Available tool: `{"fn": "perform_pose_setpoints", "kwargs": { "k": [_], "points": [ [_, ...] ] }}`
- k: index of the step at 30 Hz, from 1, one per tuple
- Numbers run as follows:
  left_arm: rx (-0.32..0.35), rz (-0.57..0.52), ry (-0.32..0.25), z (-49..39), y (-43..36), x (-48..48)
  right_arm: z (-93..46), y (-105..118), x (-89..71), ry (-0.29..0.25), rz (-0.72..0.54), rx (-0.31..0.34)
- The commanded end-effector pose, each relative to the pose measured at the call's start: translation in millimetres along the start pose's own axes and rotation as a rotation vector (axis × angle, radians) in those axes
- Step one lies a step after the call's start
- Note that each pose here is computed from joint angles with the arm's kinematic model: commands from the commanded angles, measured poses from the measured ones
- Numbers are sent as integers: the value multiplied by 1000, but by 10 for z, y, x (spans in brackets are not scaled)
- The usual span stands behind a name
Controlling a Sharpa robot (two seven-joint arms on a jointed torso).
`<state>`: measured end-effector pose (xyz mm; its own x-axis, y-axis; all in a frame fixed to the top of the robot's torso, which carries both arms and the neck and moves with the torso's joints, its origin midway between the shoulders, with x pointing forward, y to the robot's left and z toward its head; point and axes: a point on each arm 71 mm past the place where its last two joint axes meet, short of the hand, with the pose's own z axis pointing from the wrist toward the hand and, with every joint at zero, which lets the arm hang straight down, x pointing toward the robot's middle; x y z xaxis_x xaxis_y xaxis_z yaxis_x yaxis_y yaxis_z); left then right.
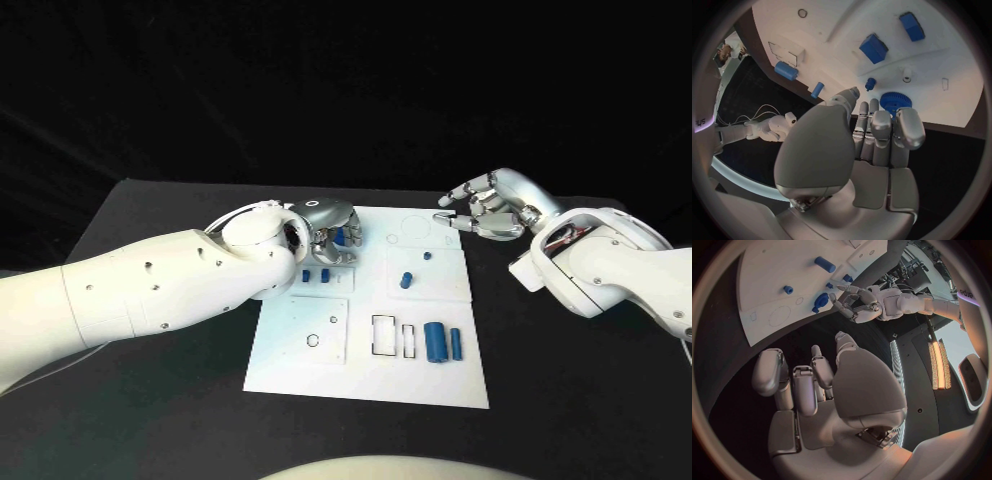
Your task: Assemble the parts on the task board
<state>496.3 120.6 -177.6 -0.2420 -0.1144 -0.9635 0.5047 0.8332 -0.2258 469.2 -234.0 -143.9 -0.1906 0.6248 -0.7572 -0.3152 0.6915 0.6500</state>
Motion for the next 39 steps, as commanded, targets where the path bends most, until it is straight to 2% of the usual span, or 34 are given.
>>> {"fn": "perform_pose_setpoints", "kwargs": {
  "k": [1,8,27,39],
  "points": [
    [-8,34,30,24,-4,30,-1,13,10,3,-2,-13],
    [-16,37,39,72,4,57,5,15,20,9,-1,-10],
    [-34,29,78,101,36,99,9,18,26,12,-1,-11],
    [-17,15,98,112,4,137,9,22,30,13,-1,-12]
  ]
}}
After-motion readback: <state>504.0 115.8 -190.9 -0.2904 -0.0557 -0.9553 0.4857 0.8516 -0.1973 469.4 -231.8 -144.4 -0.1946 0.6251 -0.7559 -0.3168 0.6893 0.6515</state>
